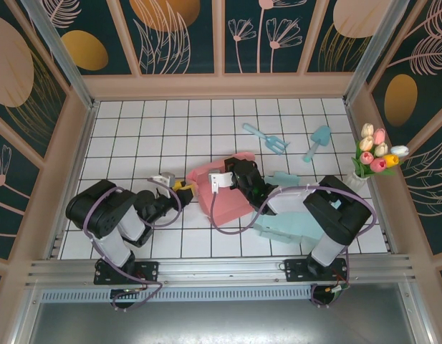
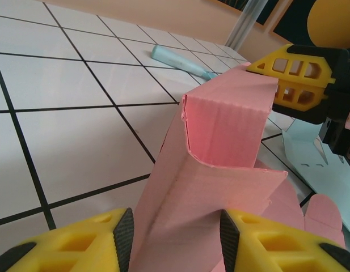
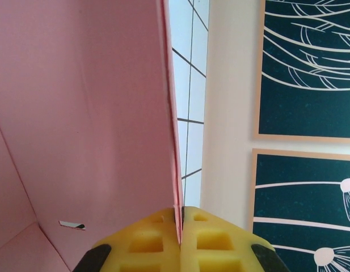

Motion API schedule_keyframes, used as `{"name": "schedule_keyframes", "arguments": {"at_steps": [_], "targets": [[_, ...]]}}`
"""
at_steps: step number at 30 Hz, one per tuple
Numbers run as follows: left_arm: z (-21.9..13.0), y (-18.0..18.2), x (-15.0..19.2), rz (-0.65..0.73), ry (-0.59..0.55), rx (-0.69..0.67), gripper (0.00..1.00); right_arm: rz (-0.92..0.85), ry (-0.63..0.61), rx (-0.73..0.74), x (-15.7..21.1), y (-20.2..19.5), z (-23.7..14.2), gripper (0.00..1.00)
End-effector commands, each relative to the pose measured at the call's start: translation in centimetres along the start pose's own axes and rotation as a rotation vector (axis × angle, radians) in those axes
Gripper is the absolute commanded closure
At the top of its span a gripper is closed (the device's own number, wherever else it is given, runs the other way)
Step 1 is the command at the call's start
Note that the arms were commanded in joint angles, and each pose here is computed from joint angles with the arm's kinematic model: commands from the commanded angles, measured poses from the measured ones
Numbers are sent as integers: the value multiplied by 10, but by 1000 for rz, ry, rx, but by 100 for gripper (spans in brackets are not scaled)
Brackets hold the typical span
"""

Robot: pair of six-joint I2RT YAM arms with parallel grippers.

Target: Fold the paper box

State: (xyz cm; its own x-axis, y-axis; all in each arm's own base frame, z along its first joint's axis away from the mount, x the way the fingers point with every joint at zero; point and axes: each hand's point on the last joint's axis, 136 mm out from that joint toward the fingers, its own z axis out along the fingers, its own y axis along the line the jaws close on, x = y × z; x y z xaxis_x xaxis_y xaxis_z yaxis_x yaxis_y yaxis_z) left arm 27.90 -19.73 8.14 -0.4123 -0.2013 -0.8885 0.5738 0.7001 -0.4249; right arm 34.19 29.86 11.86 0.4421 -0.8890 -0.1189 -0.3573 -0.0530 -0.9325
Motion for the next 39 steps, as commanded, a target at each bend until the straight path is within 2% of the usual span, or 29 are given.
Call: {"name": "schedule_keyframes", "arguments": {"at_steps": [1,17,22,30,34,39], "targets": [[7,-7,-9,23,-26,36,53,1,6,-102,1,32,0,100],[22,-22,-8,3,-36,109,58,-8,29,-110,0,38,7,100],[25,-13,-8,-14,-48,63,62,-8,24,-113,-1,39,6,100],[25,-12,-10,-6,-70,43,59,-10,28,-122,-1,43,6,100],[25,9,-10,-13,-85,-83,59,-11,22,-122,-4,43,6,100],[20,17,-19,-33,-154,-138,58,-12,18,-126,-7,44,6,100]]}}
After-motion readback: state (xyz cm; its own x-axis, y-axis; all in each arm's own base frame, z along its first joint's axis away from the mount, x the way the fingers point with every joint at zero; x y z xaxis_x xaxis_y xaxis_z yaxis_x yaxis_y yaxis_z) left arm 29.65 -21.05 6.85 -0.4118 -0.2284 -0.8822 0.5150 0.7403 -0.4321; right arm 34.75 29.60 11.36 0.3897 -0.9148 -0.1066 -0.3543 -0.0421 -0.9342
